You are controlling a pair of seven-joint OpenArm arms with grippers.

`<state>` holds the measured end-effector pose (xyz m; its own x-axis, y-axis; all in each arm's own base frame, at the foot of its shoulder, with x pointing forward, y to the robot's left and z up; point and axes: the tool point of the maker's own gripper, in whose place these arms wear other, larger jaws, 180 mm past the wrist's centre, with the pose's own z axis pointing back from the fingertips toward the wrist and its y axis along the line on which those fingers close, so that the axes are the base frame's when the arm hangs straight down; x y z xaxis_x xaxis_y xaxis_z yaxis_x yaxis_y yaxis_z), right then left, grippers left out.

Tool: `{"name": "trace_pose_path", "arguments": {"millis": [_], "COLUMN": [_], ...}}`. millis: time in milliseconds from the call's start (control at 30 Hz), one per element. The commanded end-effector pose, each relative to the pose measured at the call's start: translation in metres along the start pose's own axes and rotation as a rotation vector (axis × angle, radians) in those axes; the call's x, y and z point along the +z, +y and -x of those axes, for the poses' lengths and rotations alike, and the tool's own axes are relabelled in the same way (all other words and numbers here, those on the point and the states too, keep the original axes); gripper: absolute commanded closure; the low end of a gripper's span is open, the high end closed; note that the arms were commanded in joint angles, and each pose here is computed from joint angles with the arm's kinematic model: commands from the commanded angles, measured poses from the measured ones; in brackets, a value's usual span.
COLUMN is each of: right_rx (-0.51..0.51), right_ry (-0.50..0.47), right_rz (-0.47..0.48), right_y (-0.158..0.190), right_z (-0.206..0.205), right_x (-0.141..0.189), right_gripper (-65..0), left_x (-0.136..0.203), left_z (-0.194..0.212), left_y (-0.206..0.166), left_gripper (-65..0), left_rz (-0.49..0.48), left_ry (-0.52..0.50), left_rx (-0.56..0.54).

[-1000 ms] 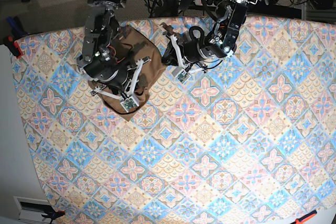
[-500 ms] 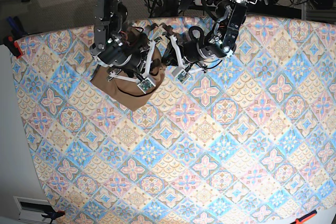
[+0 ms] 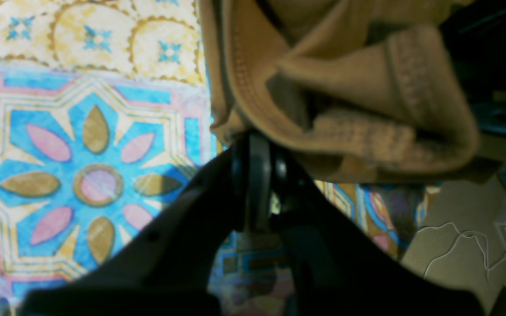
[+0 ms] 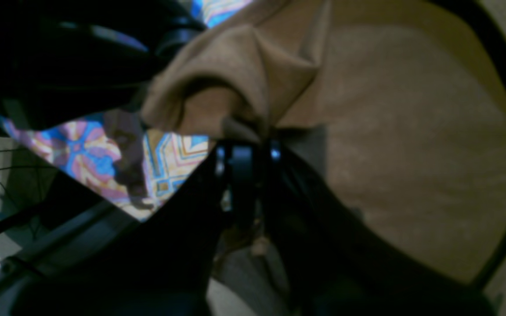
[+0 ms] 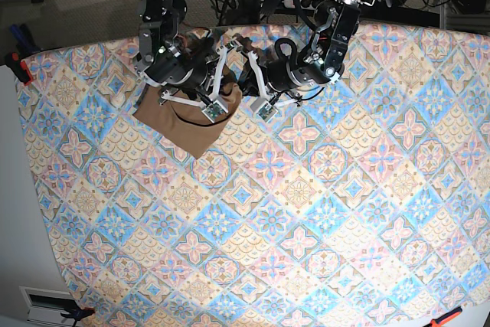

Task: Layout the t-shirt on the table in an organized manner, then fold the t-shirt properly
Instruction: 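Bring both grippers together on the bundle and press it flat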

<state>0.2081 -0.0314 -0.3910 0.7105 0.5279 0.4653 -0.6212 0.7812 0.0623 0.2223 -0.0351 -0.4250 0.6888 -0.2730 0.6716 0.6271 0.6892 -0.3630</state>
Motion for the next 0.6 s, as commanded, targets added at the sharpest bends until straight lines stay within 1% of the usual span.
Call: {"name": "trace_pose_path", "arguments": {"millis": [0,33,100,167,267,367,500,567], "right_rx": [0.004,0.004,0.006,0.014,0.013,-0.002,-0.044,-0.084], "right_ry": [-0.032,-0.031,-0.032,-0.034,-0.053,-0.128,-0.263,-0.318], "right_rz": [-0.002,-0.003,-0.005,-0.007,-0.022,-0.101,-0.259,-0.31], "right_y": [0.0,0.001,0.001,0.002,0.004,0.014,0.034,0.033], "right_z": [-0.009,-0.008,-0.009,-0.01,-0.014,-0.028,-0.051,-0.056], "right_x": [0.003,0.003,0.003,0.003,0.004,0.007,0.018,0.026], "right_gripper": [0.0,0.0,-4.9,-8.0,-8.7,-8.8,-8.8,-8.8], "left_x": [0.0,0.0,0.0,0.0,0.0,0.0,0.0,0.001], "left_z": [0.006,0.006,0.006,0.006,0.008,0.008,0.009,0.014], "left_y": [0.0,0.0,0.0,0.0,0.001,0.001,0.001,-0.002], "left_gripper": [0.0,0.0,0.0,0.0,0.0,0.0,0.0,0.0], "left_rz": [-0.011,-0.011,-0.011,-0.011,-0.012,-0.013,-0.013,-0.009], "left_ry": [0.037,0.037,0.037,0.038,0.041,0.043,0.044,0.051], "left_rx": [-0.013,-0.013,-0.013,-0.013,-0.013,-0.014,-0.013,-0.006]}}
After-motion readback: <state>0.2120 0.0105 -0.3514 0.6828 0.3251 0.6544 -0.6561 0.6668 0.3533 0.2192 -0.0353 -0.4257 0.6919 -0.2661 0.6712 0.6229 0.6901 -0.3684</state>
